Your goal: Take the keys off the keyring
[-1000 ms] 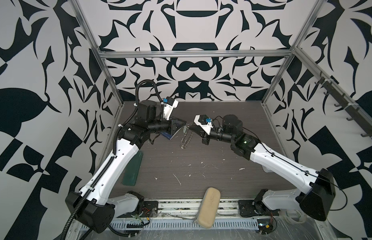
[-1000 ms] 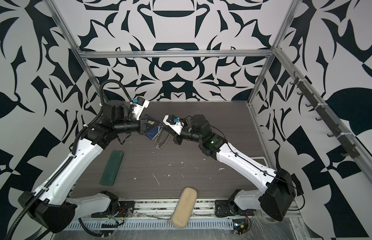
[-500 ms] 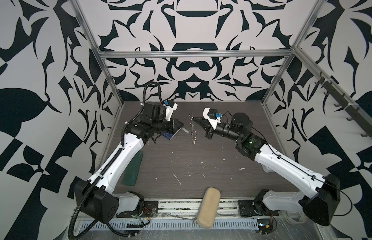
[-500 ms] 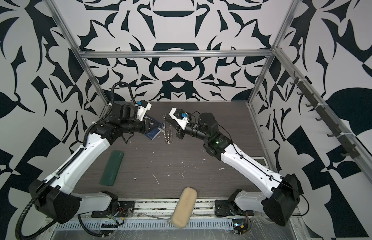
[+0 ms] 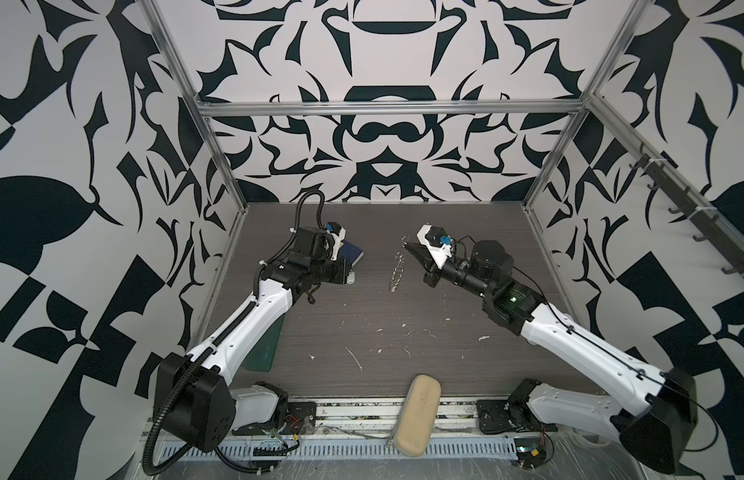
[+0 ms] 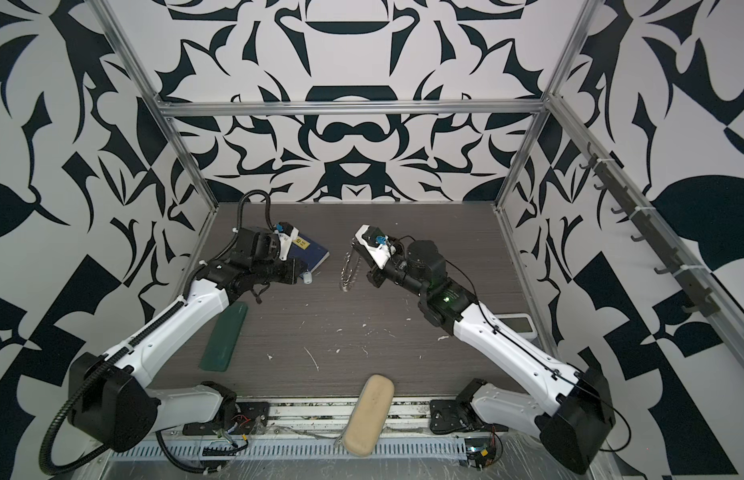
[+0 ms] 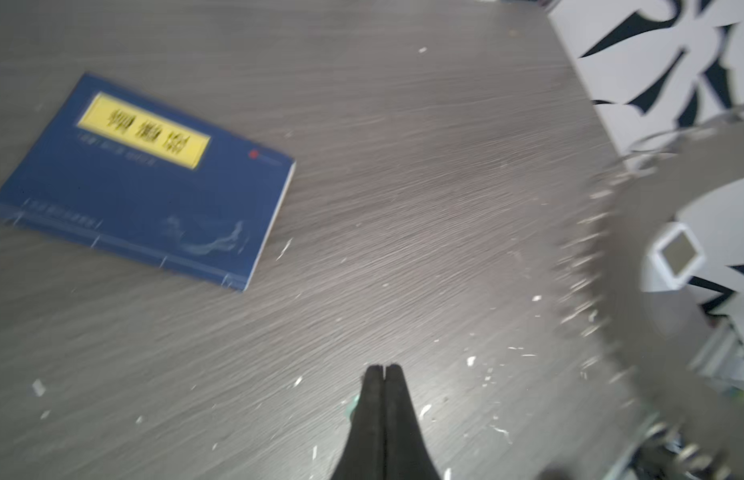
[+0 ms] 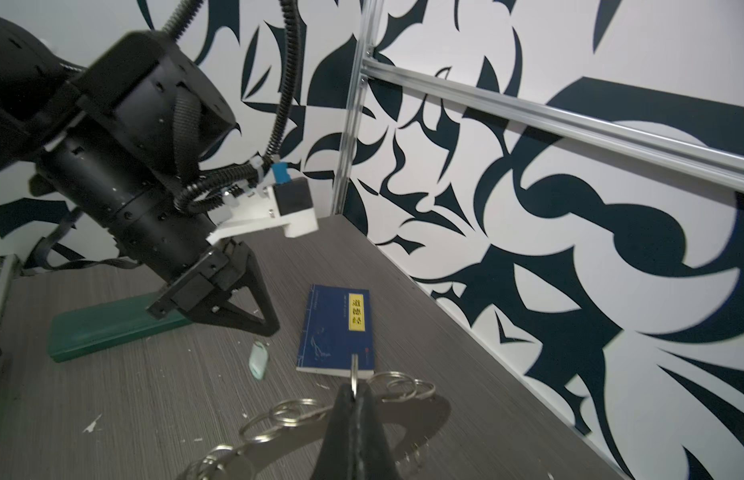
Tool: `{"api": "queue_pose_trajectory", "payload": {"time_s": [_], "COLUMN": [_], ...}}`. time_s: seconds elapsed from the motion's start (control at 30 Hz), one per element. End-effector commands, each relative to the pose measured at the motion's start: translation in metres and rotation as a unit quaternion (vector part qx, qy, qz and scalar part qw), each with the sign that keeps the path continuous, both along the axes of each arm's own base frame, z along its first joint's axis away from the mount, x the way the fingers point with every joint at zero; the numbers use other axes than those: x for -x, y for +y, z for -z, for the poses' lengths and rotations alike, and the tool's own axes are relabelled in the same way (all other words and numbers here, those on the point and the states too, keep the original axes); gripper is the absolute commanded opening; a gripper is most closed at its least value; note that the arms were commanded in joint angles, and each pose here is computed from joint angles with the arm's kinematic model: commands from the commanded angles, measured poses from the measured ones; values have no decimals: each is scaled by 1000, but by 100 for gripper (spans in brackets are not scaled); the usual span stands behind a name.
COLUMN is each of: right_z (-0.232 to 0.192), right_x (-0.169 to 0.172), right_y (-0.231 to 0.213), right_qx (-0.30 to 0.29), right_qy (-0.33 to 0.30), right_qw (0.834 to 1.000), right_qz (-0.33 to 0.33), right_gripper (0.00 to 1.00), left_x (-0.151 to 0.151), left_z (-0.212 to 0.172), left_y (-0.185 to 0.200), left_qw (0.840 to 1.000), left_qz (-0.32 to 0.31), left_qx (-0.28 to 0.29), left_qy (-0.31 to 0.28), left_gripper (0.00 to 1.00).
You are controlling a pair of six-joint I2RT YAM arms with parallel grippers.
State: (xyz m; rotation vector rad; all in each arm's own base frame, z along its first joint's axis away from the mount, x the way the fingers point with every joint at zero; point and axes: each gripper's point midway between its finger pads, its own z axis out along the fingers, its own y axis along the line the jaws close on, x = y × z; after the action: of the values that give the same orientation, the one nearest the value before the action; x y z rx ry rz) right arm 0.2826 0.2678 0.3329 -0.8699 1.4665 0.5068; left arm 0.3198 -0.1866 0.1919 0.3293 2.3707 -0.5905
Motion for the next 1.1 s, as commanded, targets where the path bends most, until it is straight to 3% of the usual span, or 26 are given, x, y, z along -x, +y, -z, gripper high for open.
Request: {"api": "queue_pose_trajectory", "payload": {"time_s": [0.0, 0.27, 0.53, 0.8, 0.87, 1.07], "right_z": [-9, 35, 60, 83, 85, 96], "right_x": [-1, 22, 57, 64, 63, 59], "right_y": [-26, -80, -124, -149, -150, -146], "right_qx": [-4, 31, 23, 45, 49, 68], "right_qy": [-17, 34, 77, 104, 107, 125], "right_qw": [998, 989, 979, 965, 964, 960], "right_qz": [59, 142, 189, 236, 240, 241], "right_gripper": [0, 0, 0, 0, 0, 0], "left_x": [-5, 17, 35, 39, 40, 32], "left_z": [1, 47, 81, 101, 112, 105], "left_y": [17, 29, 25, 18, 15, 10], "left_qw": [998, 995, 993, 992, 990, 992], "left_qz": [-51, -87, -93, -88, -85, -75], "left_qx": [-12, -44, -48, -45, -50, -49], "left_qy": [-20, 23, 61, 85, 102, 93], "left_gripper": [0, 0, 0, 1, 6, 49]}}
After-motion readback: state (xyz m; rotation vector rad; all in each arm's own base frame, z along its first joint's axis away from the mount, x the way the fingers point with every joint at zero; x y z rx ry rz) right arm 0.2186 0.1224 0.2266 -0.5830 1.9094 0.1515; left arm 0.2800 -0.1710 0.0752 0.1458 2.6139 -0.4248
